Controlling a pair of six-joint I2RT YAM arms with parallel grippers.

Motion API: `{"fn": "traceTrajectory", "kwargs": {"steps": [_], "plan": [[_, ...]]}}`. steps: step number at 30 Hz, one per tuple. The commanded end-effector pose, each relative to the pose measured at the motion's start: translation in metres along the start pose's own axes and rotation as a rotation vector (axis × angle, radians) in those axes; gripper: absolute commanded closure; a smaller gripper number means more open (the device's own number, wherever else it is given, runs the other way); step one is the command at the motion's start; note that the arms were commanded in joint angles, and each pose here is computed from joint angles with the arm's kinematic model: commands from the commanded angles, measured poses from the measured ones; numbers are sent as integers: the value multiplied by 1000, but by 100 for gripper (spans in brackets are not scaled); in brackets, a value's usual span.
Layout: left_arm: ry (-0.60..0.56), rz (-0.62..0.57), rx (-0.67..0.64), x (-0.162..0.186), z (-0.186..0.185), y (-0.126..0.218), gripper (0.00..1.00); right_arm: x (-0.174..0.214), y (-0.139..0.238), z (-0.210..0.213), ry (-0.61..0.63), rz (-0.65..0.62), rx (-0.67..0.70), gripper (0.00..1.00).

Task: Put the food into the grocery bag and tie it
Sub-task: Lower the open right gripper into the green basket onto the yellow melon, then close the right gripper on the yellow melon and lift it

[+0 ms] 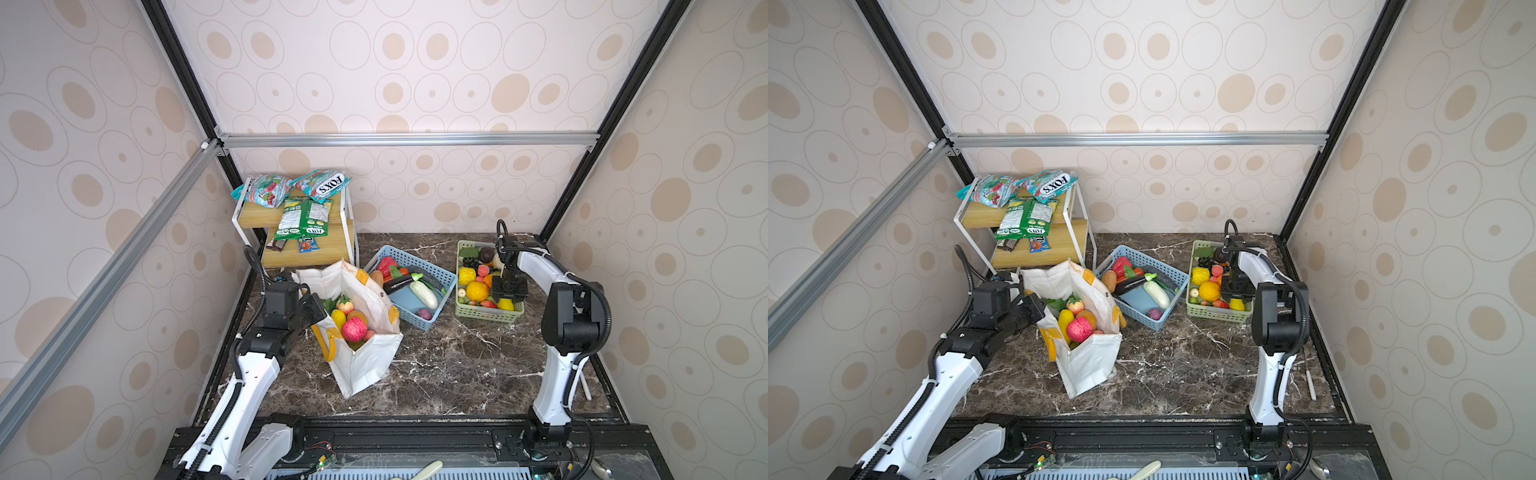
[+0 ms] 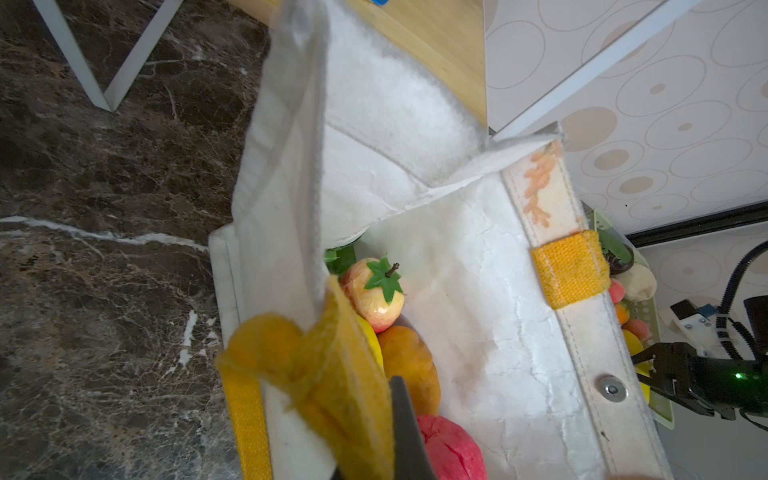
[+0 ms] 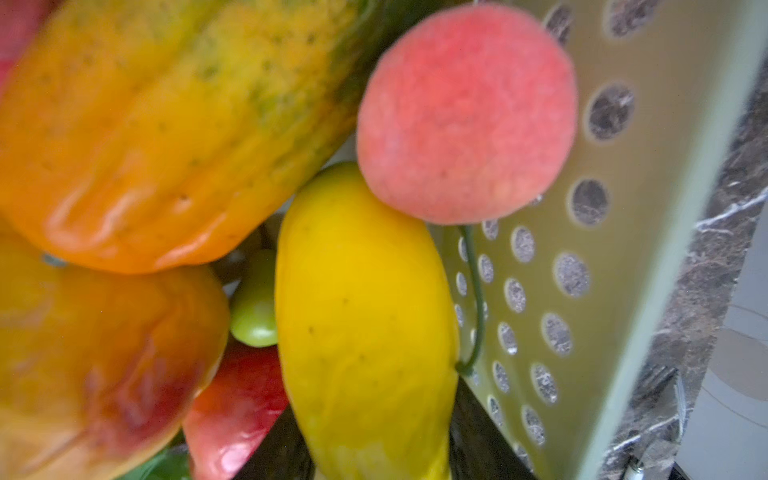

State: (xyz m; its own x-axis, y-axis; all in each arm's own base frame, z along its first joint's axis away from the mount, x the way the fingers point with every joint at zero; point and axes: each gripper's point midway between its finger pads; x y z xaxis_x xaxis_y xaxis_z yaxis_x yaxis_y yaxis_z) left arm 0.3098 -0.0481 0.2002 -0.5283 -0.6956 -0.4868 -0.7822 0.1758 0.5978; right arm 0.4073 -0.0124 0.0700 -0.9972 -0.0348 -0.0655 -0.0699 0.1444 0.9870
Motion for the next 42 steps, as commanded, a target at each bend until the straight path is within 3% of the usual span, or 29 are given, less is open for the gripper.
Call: {"fn": "traceTrajectory", "kwargs": {"steps": [1, 20, 42], "plan": [[-25, -65, 33, -20, -14, 9, 100, -5, 29, 0, -13, -56, -32, 51], [-21, -63, 38, -18, -14, 9, 100, -23, 66, 2, -35, -181, -76, 53], [-14, -63, 44, -18, -15, 10, 100, -30, 119, 42, 10, -289, -252, 54]]}}
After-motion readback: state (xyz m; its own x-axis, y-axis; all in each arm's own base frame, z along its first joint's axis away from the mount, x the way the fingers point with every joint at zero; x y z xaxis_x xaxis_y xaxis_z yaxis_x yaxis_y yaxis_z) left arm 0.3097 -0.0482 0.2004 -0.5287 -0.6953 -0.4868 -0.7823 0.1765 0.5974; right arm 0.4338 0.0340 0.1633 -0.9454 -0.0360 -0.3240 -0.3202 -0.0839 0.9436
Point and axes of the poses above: each gripper's point midway between its finger pads, its own y axis back along the fingers, its own z axis along the line the jaws close on, x = y × z, and after that the axes turned 14 degrees about y, right-handed
